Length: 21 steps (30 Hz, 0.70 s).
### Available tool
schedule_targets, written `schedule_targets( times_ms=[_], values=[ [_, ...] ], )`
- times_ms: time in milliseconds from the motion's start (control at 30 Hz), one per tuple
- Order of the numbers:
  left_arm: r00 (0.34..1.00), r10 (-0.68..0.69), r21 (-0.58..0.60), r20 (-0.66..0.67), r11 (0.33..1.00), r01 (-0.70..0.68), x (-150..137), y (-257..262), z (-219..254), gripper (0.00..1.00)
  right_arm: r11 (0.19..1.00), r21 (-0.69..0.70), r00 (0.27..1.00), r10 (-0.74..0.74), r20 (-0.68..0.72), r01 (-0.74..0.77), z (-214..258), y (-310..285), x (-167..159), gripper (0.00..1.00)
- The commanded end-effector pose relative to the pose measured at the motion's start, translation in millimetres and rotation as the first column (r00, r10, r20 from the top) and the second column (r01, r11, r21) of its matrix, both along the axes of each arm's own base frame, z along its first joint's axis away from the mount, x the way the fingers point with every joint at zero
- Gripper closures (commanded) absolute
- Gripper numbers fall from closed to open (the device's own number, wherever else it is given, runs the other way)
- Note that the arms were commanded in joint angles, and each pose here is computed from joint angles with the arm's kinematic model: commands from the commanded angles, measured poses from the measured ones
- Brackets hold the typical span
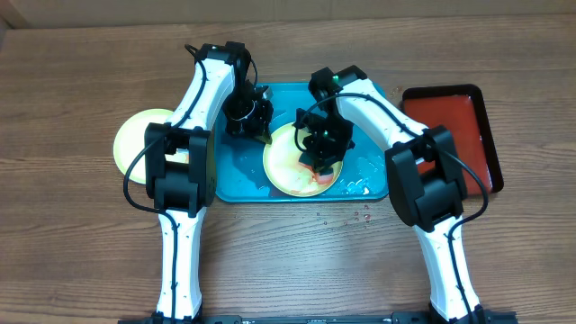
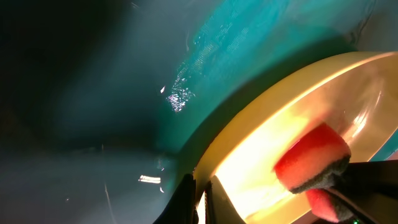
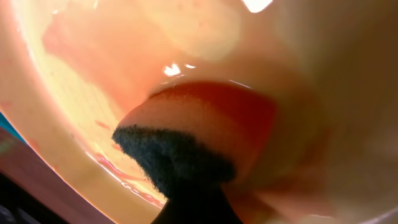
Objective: Clean dirty plates on tray and stack at the side
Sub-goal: 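Scrub the yellow plate with the sponge while the left gripper holds it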
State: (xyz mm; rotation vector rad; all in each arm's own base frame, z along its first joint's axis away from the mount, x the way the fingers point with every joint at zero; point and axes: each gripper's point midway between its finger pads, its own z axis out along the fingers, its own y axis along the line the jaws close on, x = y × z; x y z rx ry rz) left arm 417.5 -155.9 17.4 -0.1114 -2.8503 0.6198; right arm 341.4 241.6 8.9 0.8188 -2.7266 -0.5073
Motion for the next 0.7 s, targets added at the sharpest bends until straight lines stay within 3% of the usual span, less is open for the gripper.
schedule_targets(
  times_ms=[0, 100, 267, 500, 667],
  values=[
    [1.0, 0.023, -0.004, 0.0, 1.0, -0.023, 3, -5, -1, 0.96, 0.931, -0.13, 0.932, -0.354, -0.078, 0.342, -13, 13, 8, 0.96],
    [0.999, 0.049, 0.001, 0.003, 0.999, -0.049, 7, -1, -2, 0.96, 0.838, -0.154, 0.841, -0.537, -0.062, 0.524, -15, 8, 29, 0.96],
    [0.995, 0.103, 0.084, 0.007, 0.991, -0.103, 13, 25, -7, 0.96, 0.758, -0.113, 0.764, -0.645, 0.014, 0.643, -19, 0, 64, 0.96],
    [0.999, 0.034, 0.128, -0.036, 0.991, -0.029, -3, 46, -7, 0.96, 0.769, 0.018, 0.76, -0.635, 0.139, 0.639, -20, 5, 105, 0.96],
    [0.998, 0.052, 0.144, -0.026, 0.988, -0.048, 0, 47, -8, 0.96, 0.801, 0.007, 0.793, -0.593, 0.141, 0.598, -20, 3, 99, 0.96]
  ],
)
